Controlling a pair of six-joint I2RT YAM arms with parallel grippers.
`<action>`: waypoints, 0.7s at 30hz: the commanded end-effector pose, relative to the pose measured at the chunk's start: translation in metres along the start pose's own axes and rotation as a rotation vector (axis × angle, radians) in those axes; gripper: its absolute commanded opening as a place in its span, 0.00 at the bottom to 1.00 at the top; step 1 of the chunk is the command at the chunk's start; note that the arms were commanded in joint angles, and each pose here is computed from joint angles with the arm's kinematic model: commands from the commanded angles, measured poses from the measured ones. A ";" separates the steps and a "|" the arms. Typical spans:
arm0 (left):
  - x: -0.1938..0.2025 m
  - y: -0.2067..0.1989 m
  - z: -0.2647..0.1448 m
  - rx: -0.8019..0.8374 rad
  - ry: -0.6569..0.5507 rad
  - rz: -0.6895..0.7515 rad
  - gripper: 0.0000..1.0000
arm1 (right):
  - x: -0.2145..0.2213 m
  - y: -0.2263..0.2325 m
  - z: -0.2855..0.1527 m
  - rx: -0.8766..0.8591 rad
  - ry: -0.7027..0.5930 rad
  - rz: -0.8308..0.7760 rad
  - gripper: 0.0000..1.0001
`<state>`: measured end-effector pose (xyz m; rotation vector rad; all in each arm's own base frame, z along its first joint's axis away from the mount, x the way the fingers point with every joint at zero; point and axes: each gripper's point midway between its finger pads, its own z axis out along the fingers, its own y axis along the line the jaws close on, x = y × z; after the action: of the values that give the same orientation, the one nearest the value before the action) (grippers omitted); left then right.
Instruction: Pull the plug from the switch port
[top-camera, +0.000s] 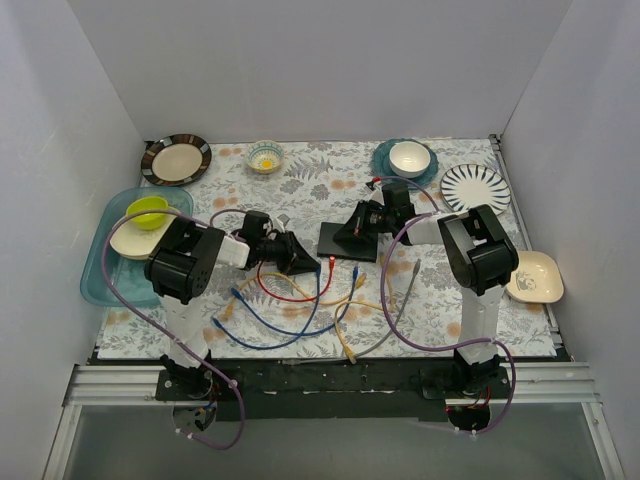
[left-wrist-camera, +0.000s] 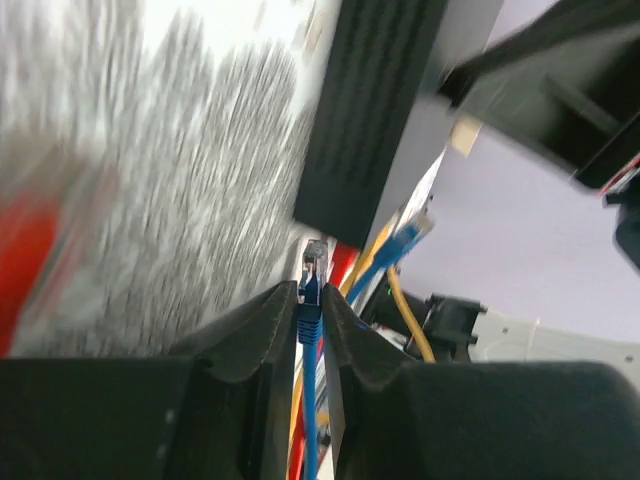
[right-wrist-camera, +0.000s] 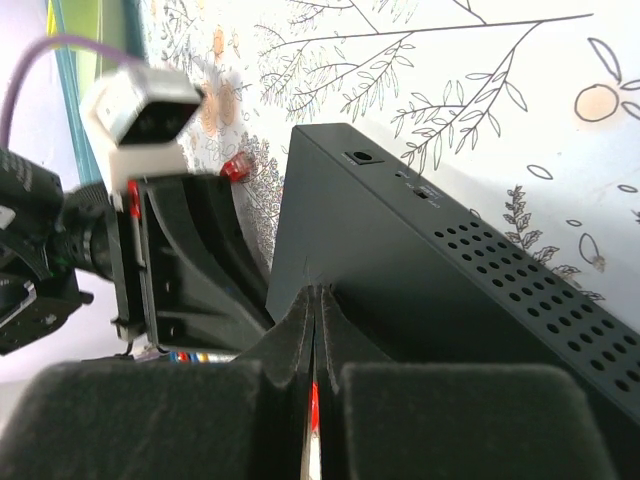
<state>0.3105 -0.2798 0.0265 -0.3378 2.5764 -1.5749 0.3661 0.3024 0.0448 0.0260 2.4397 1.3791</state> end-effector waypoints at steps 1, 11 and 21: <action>0.040 0.021 -0.021 -0.090 0.064 -0.028 0.00 | 0.022 -0.028 0.007 0.100 0.063 0.040 0.01; 0.013 0.028 -0.060 -0.257 -0.205 -0.057 0.00 | -0.009 -0.024 0.000 0.129 -0.040 0.030 0.01; -0.043 -0.049 -0.077 -0.087 -0.387 0.045 0.44 | -0.017 -0.023 0.003 0.126 -0.034 0.039 0.01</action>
<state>0.3228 -0.2005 0.0722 -0.6409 2.4358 -1.0792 0.3843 0.2987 0.0480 0.0916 2.4519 1.3086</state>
